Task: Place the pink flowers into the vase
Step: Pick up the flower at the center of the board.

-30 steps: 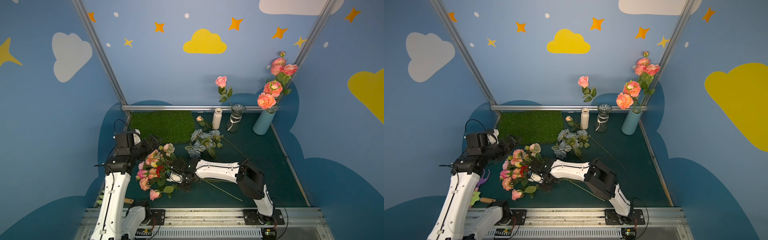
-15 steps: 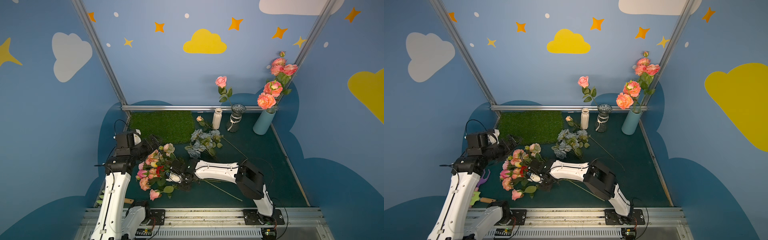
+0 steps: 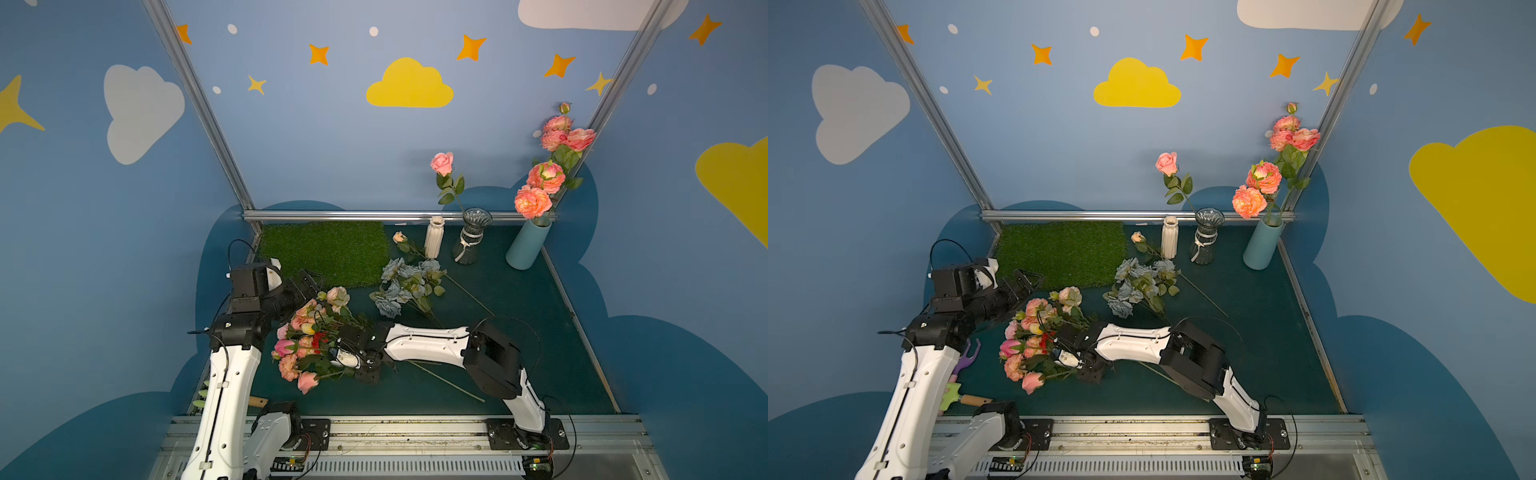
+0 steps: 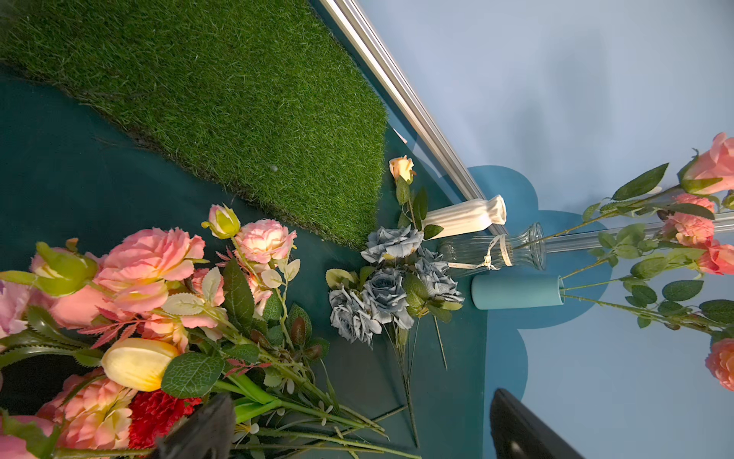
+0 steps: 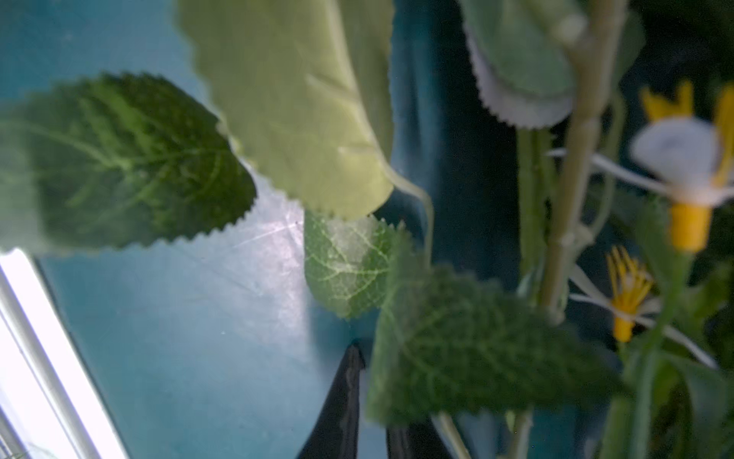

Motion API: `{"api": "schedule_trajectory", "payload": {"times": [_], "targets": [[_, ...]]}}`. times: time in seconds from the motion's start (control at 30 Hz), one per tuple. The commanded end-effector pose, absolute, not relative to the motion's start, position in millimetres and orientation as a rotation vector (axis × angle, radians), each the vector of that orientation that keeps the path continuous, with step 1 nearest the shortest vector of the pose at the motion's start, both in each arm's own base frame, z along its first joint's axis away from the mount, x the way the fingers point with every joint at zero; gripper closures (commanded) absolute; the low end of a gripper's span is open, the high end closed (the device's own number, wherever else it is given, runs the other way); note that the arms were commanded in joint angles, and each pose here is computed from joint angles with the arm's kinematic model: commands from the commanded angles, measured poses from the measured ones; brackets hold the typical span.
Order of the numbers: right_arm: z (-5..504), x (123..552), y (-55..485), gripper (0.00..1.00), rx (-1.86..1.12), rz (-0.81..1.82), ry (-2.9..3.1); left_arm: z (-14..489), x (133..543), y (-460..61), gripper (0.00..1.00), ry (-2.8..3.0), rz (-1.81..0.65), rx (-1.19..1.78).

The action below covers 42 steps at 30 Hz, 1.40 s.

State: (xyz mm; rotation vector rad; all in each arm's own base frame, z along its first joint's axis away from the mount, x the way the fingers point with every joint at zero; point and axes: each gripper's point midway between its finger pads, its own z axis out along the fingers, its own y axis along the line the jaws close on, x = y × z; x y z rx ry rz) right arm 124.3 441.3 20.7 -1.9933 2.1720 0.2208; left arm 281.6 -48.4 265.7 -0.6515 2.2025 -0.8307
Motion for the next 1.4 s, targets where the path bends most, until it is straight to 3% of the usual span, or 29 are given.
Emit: {"api": "schedule_trajectory", "payload": {"times": [0.0, 0.17, 0.3, 0.4, 0.77, 1.37], "targets": [[20.4, 121.9, 438.2, 0.83, -2.015, 0.183, 2.150, 273.7, 281.7, -46.5, 0.00, 2.176, -0.815, -0.619], [35.4, 118.7, 440.6, 0.83, -2.000, 0.220, 2.120, 279.2, 281.9, -45.9, 0.00, 2.164, -0.810, -0.612], [39.6, 118.5, 441.1, 0.93, -1.998, 0.233, 2.110, 282.6, 280.8, -43.0, 0.00, 2.153, -0.791, -0.619], [43.2, 117.5, 441.2, 0.95, -1.997, 0.244, 2.109, 285.4, 278.2, -40.1, 0.00, 2.141, -0.770, -0.628], [45.7, 129.2, 441.8, 0.77, -1.966, 0.200, 2.104, 303.9, 273.1, -39.7, 0.00, 2.118, -0.762, -0.611], [16.7, 136.7, 442.0, 0.68, -2.011, 0.106, 2.124, 309.3, 266.7, -39.3, 0.00, 2.118, -0.751, -0.606]]}}
